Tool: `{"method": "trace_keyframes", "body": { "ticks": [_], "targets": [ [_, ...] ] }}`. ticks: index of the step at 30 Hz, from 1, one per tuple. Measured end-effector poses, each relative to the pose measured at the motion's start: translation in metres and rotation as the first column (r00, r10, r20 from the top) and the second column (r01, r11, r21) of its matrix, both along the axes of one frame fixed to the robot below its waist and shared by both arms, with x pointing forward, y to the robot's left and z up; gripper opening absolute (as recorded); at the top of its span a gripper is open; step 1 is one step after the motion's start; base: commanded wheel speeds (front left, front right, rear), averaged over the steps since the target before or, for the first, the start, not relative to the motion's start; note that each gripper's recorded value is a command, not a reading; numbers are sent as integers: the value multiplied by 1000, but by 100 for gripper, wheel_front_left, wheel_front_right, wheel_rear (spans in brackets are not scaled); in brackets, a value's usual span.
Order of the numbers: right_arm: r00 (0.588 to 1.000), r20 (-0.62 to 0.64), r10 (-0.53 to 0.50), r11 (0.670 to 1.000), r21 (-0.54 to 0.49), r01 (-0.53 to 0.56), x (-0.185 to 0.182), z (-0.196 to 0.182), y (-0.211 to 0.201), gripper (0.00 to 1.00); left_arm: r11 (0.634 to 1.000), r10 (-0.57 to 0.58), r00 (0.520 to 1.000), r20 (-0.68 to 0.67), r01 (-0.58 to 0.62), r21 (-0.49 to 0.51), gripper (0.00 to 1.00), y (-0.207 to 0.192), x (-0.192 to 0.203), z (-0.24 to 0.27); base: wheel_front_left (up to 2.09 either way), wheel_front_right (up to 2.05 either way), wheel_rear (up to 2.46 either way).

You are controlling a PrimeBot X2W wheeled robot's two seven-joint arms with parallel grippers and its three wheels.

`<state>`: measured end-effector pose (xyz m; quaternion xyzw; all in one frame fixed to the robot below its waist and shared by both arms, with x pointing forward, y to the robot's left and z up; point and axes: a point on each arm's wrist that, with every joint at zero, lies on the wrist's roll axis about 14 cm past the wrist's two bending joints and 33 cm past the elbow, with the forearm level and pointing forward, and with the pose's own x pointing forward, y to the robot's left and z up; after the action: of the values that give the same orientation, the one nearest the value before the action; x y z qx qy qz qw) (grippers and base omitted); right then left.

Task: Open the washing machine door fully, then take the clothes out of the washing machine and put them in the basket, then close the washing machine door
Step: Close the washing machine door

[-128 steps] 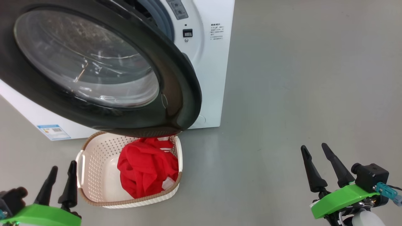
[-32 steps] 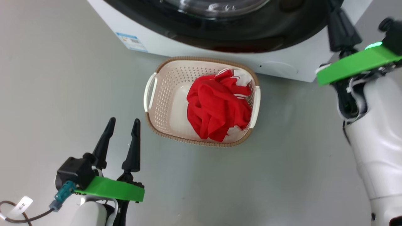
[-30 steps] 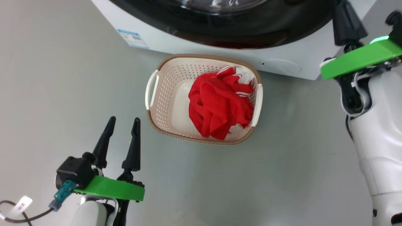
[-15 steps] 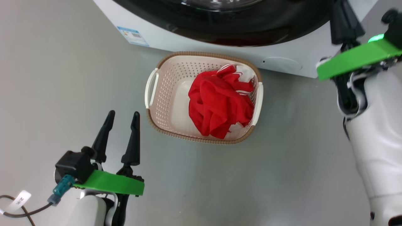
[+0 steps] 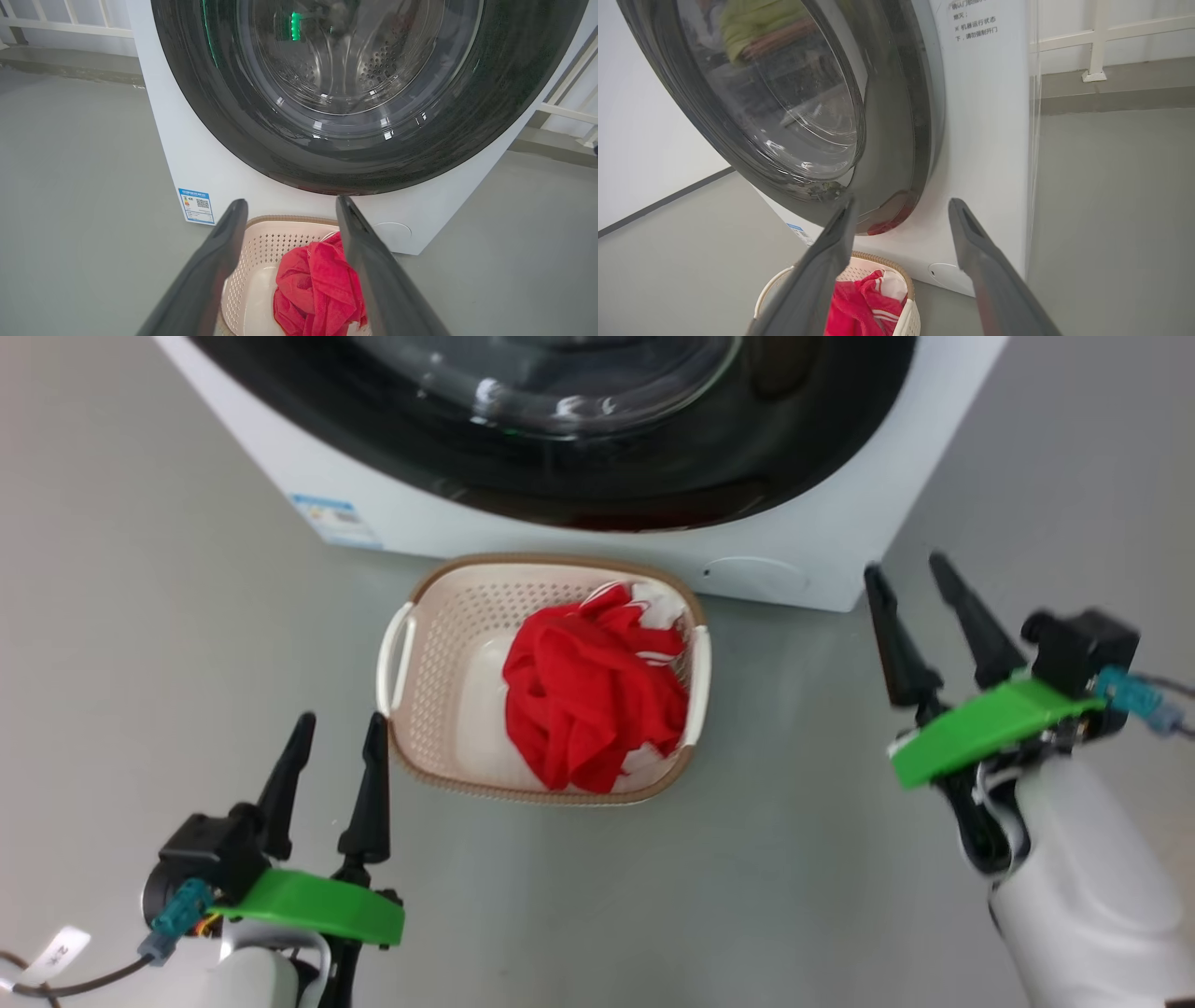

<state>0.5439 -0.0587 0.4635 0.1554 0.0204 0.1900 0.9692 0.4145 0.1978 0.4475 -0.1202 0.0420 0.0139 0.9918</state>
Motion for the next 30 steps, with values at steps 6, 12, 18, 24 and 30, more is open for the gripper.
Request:
{"method": "trace_keyframes", "body": {
  "ticks": [6,12,18,24,30],
  "targets": [
    [997,-34,-64,997,-33,63,-29,-8,-34,100,1000,-23,1000,-1,23,-7,100,-8,-1,-1,0,0,0],
    [988,-50,-149,988,-53,146,-53,-8,-70,100,998,-57,998,-1,57,-3,100,-16,-4,0,0,0,0],
    [975,-52,-215,975,-63,212,-76,-5,-98,100,997,-79,997,2,79,-7,100,-24,-7,1,0,0,0],
    [962,-50,-270,962,-68,266,-95,-1,-119,100,995,-97,995,6,97,-9,100,-30,-10,3,0,0,0],
    [949,-54,-311,949,-72,307,-117,-1,-135,100,995,-104,995,4,104,-7,100,-32,-17,3,0,0,0]
  ]
}}
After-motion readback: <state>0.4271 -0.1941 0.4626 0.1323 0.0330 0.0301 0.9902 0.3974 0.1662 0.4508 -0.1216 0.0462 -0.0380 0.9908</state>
